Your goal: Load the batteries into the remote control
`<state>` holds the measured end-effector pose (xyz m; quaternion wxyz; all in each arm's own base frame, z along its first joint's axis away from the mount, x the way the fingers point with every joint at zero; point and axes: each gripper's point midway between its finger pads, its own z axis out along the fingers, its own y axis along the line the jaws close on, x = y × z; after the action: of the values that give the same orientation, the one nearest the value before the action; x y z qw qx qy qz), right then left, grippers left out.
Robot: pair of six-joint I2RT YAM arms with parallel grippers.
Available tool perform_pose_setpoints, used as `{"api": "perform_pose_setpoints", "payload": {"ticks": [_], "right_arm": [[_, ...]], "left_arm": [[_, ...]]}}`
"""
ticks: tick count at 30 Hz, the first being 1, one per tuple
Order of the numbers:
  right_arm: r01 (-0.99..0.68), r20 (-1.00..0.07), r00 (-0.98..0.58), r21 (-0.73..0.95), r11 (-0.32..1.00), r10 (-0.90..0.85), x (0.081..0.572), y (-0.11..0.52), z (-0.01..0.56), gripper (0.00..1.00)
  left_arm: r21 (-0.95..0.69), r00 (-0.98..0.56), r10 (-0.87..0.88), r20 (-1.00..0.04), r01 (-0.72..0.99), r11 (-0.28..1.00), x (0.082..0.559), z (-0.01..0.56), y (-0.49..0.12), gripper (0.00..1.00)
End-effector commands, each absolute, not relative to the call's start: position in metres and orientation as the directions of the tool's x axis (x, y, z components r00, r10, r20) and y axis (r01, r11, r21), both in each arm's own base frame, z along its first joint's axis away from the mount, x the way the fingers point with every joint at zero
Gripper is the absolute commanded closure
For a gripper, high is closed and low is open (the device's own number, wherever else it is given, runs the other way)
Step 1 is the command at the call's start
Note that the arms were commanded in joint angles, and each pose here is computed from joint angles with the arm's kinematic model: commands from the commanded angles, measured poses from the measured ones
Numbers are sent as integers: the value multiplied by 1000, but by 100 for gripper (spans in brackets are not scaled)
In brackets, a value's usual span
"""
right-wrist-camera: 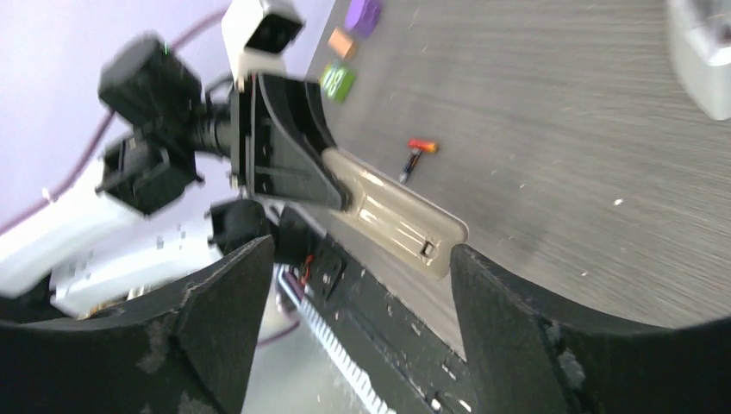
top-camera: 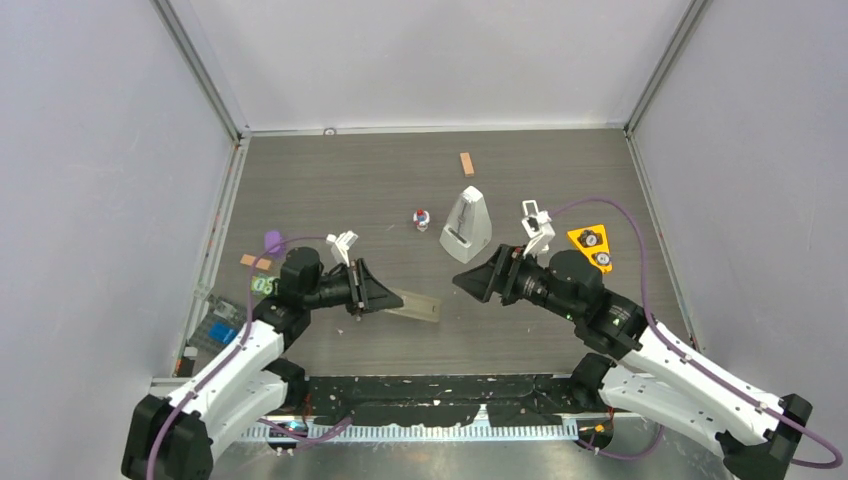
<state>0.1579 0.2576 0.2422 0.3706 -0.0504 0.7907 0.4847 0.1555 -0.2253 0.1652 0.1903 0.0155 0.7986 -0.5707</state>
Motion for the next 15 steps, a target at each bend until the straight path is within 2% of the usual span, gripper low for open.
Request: {"api": "perform_pose_setpoints", "payload": {"ticks": [1, 6, 8, 15], "right_arm": [[-216, -611, -664, 708, 673, 431, 191, 228, 216, 24], [-160, -566, -739, 674, 721, 365, 195, 243, 183, 42], [-149, -541, -773, 663, 733, 332, 196, 253, 168, 45], [-178, -473, -855, 649, 740, 210, 196, 286, 134, 46]], "left_arm": [[-916, -864, -365, -346, 227, 332, 191, 172, -238, 100], [-924, -861, -404, -310, 173, 340, 204, 150, -249, 100], [-925, -863, -414, -290, 141, 354, 206, 138, -251, 100], [-917, -865, -426, -265, 90, 388, 210, 106, -251, 100]]}}
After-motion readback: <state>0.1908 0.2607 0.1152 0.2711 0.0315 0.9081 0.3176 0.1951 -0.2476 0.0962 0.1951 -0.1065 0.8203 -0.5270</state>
